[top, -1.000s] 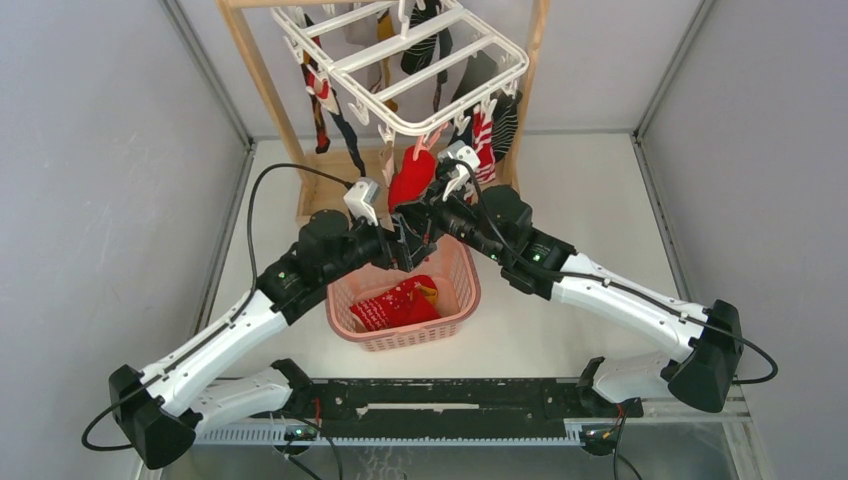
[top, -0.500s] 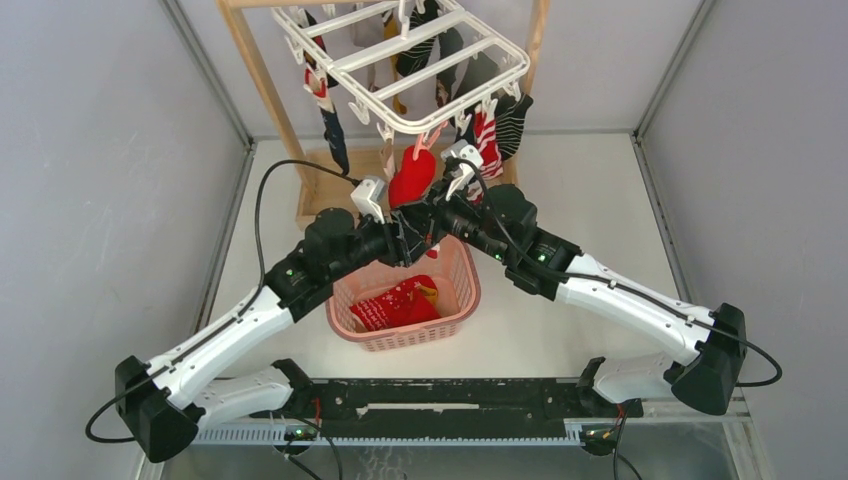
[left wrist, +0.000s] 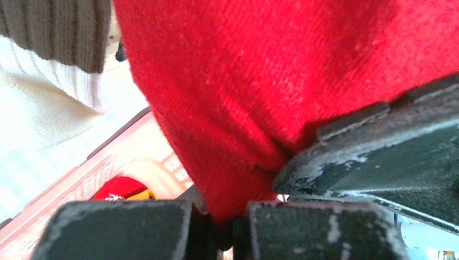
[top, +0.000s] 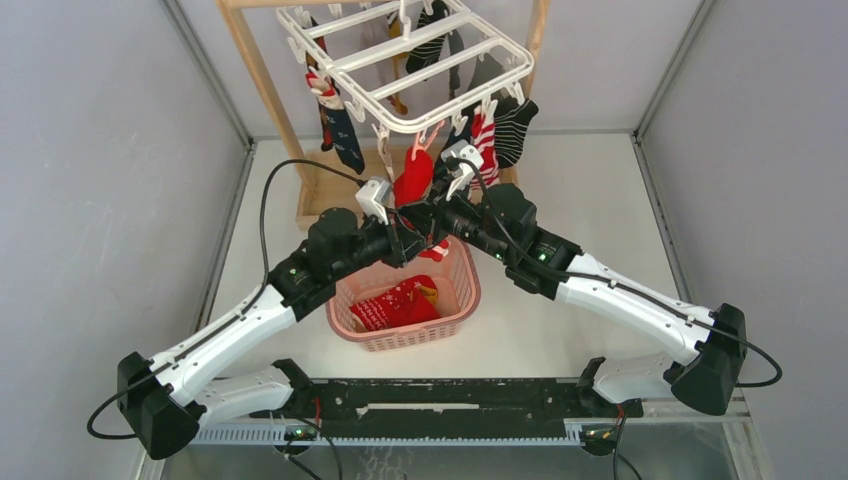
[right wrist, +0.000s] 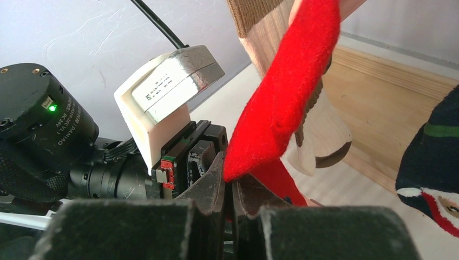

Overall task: Remove the socks clipped to the hanger
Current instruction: Remove the sock from the hanger.

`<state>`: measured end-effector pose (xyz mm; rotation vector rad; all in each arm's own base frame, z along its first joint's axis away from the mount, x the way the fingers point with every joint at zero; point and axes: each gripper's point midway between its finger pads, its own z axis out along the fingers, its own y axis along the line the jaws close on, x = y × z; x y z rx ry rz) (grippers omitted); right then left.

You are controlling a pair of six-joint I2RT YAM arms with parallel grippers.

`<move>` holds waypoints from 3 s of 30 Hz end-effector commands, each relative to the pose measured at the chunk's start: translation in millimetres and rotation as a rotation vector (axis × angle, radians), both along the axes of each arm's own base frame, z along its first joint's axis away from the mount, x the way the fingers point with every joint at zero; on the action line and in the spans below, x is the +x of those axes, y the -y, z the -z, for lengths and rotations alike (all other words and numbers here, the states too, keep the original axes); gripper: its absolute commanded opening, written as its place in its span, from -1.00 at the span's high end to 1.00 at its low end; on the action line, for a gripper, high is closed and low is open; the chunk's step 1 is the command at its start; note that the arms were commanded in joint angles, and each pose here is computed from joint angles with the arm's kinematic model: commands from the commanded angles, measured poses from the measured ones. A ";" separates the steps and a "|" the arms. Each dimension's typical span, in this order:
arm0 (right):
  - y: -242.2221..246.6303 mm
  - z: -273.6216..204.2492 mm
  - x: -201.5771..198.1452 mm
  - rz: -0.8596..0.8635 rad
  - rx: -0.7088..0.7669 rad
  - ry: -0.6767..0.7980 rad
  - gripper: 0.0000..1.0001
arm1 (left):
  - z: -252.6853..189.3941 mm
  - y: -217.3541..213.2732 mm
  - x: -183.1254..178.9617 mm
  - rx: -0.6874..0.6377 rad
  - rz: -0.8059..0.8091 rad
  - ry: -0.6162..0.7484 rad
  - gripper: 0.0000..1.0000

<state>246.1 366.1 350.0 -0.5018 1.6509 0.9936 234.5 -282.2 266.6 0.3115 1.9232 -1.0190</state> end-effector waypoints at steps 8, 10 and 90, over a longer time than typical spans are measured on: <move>12.9 -26.0 8.9 0.059 0.057 0.006 0.09 | -6.3 -1.4 -0.9 -0.004 -0.004 0.029 1.00; 16.4 -25.5 12.6 0.085 0.051 0.009 -0.08 | -6.2 -2.0 -0.4 -0.002 -0.009 0.030 1.00; 51.8 -108.7 82.1 0.652 -0.022 0.152 0.08 | 4.1 9.2 39.1 0.152 -0.151 -0.001 0.97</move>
